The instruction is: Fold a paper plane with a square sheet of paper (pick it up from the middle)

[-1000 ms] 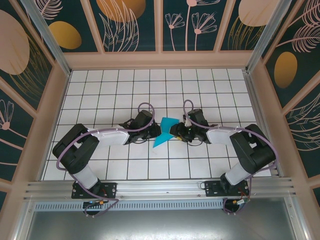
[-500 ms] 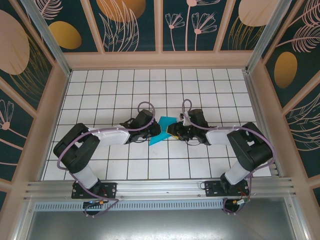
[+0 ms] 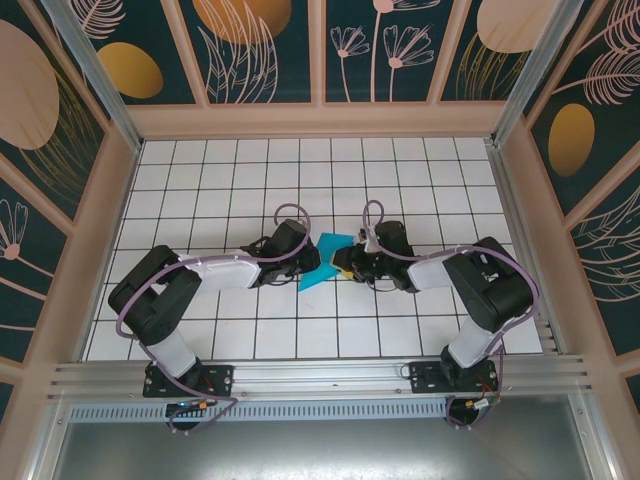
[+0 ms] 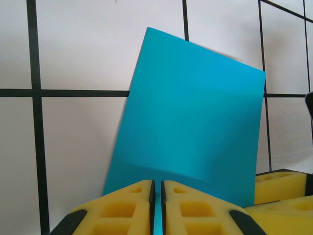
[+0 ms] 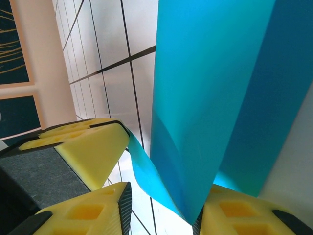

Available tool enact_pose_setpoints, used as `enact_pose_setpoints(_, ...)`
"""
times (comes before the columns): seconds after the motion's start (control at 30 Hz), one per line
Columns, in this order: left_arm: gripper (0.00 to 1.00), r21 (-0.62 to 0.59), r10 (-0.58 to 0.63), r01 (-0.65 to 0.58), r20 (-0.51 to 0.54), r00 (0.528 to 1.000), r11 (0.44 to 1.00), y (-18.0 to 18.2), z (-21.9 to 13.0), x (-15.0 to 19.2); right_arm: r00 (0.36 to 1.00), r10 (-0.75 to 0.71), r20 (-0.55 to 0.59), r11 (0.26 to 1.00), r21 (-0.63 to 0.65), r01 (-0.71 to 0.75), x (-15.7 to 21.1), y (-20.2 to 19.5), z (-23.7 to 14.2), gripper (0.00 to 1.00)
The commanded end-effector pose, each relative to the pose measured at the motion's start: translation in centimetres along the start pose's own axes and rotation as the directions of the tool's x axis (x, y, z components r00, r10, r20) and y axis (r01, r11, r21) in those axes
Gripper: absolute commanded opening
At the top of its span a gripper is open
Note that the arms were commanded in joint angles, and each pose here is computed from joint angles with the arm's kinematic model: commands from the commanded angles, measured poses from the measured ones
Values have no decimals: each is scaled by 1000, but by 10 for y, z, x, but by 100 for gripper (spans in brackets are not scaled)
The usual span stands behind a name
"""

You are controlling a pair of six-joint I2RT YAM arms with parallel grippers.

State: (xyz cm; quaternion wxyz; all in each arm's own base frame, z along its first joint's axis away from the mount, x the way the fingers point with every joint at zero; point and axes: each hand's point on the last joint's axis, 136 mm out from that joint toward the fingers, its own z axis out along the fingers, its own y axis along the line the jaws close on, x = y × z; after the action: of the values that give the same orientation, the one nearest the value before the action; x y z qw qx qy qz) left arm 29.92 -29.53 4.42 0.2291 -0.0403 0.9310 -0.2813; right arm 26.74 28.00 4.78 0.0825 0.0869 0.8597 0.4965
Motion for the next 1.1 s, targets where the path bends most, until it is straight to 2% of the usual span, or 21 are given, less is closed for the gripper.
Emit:
enact_pose_setpoints(0.0, 16, 13, 22, -23, 38, 999, 1000, -6, 2, -8, 1000, -3, -6, 999, -34, 2, -2, 7, 5, 38)
enact_pose_setpoints(0.2, 18, 29, 24, -26, 64, 998, 999, -11, -2, -14, 999, -1, -41, 1000, -17, 0, 5, 6, 13, 34)
enact_pose_setpoints(0.33, 22, 34, 28, -31, 95, 995, 999, -14, -10, -20, 1000, -4, -31, 1000, 6, 4, 0, 7, 14, 20)
enact_pose_setpoints(0.47, 34, 37, 36, -42, 140, 989, 998, -15, -24, -27, 1000, -14, 17, 999, 46, 13, -11, 10, 8, 10)
enact_pose_setpoints(0.7, 67, 78, 73, -93, 231, 970, 993, -18, -54, -34, 996, -13, 88, 988, 157, -1, -26, 18, -12, 5)
enact_pose_setpoints(0.9, 82, 109, 171, -213, 307, 936, 971, -23, -77, -36, 991, 7, 137, 970, 241, -40, -36, 24, -26, 3)
enact_pose_setpoints(1.0, 92, 155, 232, -299, 345, 909, 941, -29, -86, -31, 988, 40, 151, 963, 259, -79, -40, 21, -24, 1)
enact_pose_setpoints(1.07, 94, 189, 270, -354, 364, 891, 916, -35, -91, -27, 986, 77, 145, 963, 245, -112, -40, 21, -19, 0)
